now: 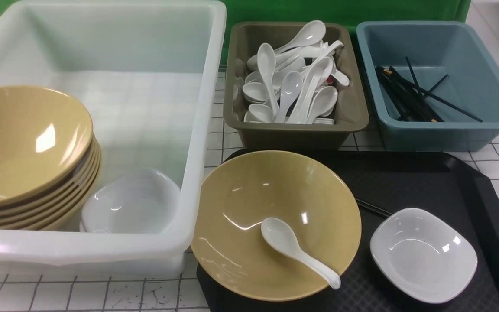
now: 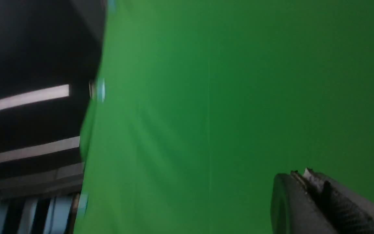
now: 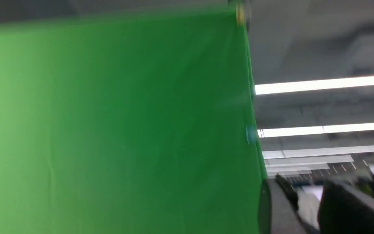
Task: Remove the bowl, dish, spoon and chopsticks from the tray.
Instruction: Use the left arm to grab the soup spoon in the middle
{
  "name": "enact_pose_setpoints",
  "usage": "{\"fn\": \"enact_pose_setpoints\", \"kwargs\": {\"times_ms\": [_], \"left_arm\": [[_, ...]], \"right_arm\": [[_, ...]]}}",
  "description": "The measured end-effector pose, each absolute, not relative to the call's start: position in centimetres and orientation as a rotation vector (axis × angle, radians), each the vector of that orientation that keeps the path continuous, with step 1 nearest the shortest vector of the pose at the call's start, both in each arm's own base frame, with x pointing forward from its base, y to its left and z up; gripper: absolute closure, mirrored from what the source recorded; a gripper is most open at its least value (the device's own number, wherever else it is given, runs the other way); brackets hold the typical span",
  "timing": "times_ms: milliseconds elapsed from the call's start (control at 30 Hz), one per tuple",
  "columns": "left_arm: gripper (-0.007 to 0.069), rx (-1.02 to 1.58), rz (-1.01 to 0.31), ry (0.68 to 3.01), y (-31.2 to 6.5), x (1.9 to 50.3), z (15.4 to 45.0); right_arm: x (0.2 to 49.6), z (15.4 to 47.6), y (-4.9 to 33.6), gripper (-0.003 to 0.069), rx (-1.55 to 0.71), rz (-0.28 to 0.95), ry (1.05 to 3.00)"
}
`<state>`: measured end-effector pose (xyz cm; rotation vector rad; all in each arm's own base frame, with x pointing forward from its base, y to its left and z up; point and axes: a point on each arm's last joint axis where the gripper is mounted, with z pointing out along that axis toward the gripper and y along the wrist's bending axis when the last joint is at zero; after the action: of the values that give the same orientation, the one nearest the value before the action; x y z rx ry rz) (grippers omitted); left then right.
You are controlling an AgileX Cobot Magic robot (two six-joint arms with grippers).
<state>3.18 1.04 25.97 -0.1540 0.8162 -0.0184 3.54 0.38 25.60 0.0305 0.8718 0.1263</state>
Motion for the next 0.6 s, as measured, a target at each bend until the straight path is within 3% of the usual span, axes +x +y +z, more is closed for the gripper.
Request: {"fn": "enact_pose_setpoints", "kwargs": {"times_ms": [133,200,300,333,467,600], "left_arm": [[0.0637,-0.174,-0.146,0.772,0.8,2.4,29.5],[0.0637,-0.107,-0.118,0.891,0.2,2.5,33.7],[0.0637,-0.055,-0.046,1.069,0.1,4.4,37.6],[0.0637,-0.055,-0.044,1.082,0.1,4.6,37.9],[0.0637,-0.054,-0.081,1.377,-0.1,10.4,40.1],[0.0637,0.025,-0.223,1.736,-2.8,15.8,38.8]], "right_arm": [[3.5,27.1,0.3,0.0501,0.035,0.114,0.923],[2.9,30.2,0.2,0.0592,0.042,0.078,0.983],[3.2,32.9,-0.1,0.0621,0.021,-0.030,1.140],[3.3,33.1,-0.1,0.0621,0.017,-0.035,1.138],[5.7,34.0,-0.4,0.0621,0.003,-0.105,1.427],[8.4,31.4,-0.6,0.0621,0.040,-0.067,1.872]]}}
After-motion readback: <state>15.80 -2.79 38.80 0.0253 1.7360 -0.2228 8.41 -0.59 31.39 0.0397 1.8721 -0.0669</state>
